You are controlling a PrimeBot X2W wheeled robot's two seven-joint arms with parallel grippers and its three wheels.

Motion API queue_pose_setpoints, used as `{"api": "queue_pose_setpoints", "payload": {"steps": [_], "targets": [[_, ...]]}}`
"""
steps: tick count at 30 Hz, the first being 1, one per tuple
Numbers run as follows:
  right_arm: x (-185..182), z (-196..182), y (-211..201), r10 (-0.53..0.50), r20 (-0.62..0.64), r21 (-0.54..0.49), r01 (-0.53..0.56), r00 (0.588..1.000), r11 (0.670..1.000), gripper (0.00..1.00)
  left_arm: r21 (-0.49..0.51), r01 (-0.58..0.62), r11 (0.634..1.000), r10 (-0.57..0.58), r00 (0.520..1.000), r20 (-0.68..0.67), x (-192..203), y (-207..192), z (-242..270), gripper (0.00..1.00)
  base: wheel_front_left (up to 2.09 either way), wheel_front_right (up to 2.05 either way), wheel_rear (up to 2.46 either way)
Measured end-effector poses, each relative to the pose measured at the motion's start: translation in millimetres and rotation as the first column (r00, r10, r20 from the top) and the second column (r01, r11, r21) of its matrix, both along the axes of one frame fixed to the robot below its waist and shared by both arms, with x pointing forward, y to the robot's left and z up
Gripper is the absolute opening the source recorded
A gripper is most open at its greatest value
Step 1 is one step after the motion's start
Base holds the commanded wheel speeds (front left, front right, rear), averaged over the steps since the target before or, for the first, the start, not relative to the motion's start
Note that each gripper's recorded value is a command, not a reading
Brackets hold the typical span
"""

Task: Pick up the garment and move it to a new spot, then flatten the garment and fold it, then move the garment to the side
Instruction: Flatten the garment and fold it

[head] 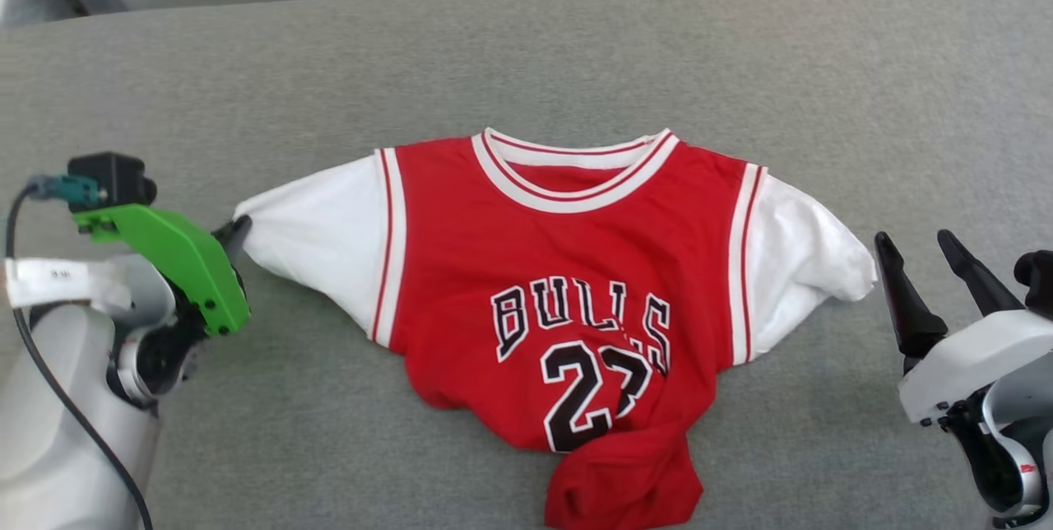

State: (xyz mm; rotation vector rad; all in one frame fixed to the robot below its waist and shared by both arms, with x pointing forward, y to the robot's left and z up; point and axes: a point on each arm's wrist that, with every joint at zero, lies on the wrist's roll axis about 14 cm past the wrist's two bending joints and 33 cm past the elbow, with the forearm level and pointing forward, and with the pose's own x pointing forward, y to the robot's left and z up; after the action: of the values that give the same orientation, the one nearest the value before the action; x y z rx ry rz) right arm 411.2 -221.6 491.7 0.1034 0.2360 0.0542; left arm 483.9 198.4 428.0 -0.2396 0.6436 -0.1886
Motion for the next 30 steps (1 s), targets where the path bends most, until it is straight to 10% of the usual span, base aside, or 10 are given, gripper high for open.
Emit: {"api": "queue_pose_setpoints", "payload": {"steps": [8, 30], "targets": [[6, -22, 2, 0.039, -0.245, -0.039, -0.050, 0.969, 0.998, 1.00, -0.039, -0.023, 0.999, 0.025, 0.999, 0.041, -48, 0, 13, 0.00, 0.00, 0.00, 0.00], [32, -90, 8, 0.064, -0.694, -0.109, -0.192, 0.717, 0.975, 1.00, -0.077, -0.001, 0.997, 0.006, 0.997, 0.075, -67, -19, 28, 0.00, 0.00, 0.00, 0.00]]}}
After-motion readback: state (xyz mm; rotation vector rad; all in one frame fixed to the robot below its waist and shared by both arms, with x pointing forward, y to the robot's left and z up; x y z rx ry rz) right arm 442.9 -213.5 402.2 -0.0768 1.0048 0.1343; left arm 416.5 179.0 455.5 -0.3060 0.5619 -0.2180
